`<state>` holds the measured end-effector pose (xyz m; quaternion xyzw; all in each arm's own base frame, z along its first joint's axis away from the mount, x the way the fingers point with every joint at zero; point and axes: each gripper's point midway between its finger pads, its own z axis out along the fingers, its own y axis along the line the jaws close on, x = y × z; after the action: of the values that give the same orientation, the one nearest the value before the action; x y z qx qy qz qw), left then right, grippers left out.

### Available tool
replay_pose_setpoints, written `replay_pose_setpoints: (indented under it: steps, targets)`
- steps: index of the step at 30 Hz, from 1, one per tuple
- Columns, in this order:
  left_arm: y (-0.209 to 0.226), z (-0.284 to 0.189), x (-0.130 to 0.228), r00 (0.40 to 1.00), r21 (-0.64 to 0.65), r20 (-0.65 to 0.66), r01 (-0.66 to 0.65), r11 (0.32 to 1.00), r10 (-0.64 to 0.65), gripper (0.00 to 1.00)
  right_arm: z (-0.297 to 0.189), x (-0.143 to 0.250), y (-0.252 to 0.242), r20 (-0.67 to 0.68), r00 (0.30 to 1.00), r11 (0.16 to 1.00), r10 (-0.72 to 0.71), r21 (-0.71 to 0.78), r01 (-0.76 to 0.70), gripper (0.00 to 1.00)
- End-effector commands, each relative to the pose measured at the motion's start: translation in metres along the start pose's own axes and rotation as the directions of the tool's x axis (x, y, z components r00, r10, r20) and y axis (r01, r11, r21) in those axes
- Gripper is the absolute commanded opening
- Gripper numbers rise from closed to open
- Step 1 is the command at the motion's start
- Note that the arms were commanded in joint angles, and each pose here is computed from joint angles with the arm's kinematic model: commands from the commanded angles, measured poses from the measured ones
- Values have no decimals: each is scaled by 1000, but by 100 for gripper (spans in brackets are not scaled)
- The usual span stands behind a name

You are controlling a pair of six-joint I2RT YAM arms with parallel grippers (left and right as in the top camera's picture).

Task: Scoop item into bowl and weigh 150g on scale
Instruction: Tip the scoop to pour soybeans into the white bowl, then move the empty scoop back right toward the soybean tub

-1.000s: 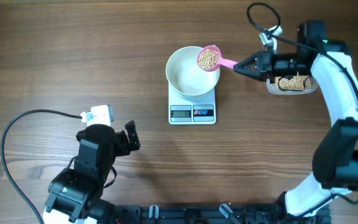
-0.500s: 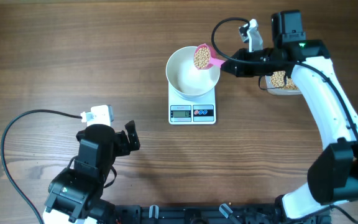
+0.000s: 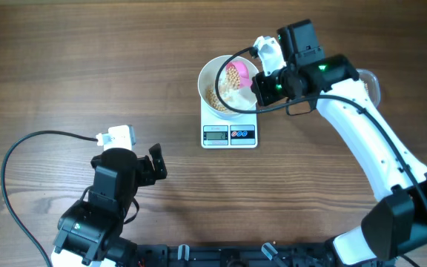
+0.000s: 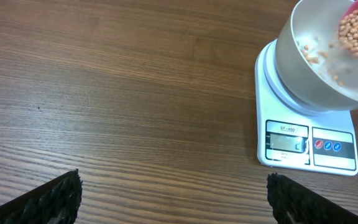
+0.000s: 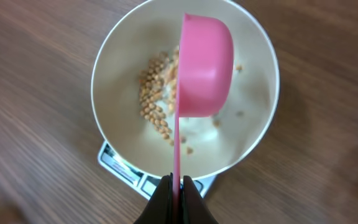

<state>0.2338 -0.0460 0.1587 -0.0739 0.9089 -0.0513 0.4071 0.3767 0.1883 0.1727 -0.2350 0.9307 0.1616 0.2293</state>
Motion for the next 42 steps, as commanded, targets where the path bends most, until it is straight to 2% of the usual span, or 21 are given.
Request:
replay_pose_setpoints:
  steps: [1, 7, 12, 15, 24, 27, 30, 32, 35, 37, 40, 42]
  targets:
    - [4, 1, 0, 1000, -17, 5, -7, 1000, 7, 100, -15, -14, -2, 38, 994, 988, -103, 116, 98, 4]
    - [4, 1, 0, 1000, -17, 5, -7, 1000, 7, 100, -14, -13, 1, -20, 971, 933, -236, 275, 233, 4]
    - [4, 1, 0, 1000, -17, 5, -7, 1000, 7, 100, -18, -14, 7, -90, 930, 836, -356, 414, 360, 4]
    - [4, 1, 0, 1000, -17, 5, -7, 1000, 7, 100, -19, -16, 13, -102, 915, 805, -389, 445, 392, 4]
    - [4, 1, 0, 1000, -17, 5, -7, 1000, 7, 100, -22, -22, 29, -72, 905, 792, -419, 458, 403, 4]
    - [4, 1, 0, 1000, -17, 5, -7, 1000, 7, 100, -18, -21, 39, -27, 925, 846, -378, 396, 357, 4]
    - [4, 1, 0, 1000, -17, 5, -7, 1000, 7, 100, -23, -23, 59, 76, 963, 950, -259, 199, 240, 4]
    - [4, 1, 0, 1000, -17, 5, -7, 1000, 8, 100, -44, -28, 56, 143, 971, 980, -192, 73, 183, 5]
    - [4, 1, 0, 1000, -17, 5, -7, 1000, 7, 100, -82, -34, 17, 230, 972, 999, -40, 16, 37, 4]
    - [4, 1, 0, 1000, -17, 5, -7, 1000, 8, 100, -107, -25, -25, 251, 968, 1000, 19, 11, -23, 4]
    - [4, 1, 0, 1000, -17, 5, -7, 1000, 7, 100, -122, 8, -93, 201, 970, 978, 137, 131, -165, 4]
    - [4, 1, 0, 1000, -17, 5, -7, 1000, 7, 100, -140, 33, -142, 200, 948, 926, 249, 236, -293, 4]
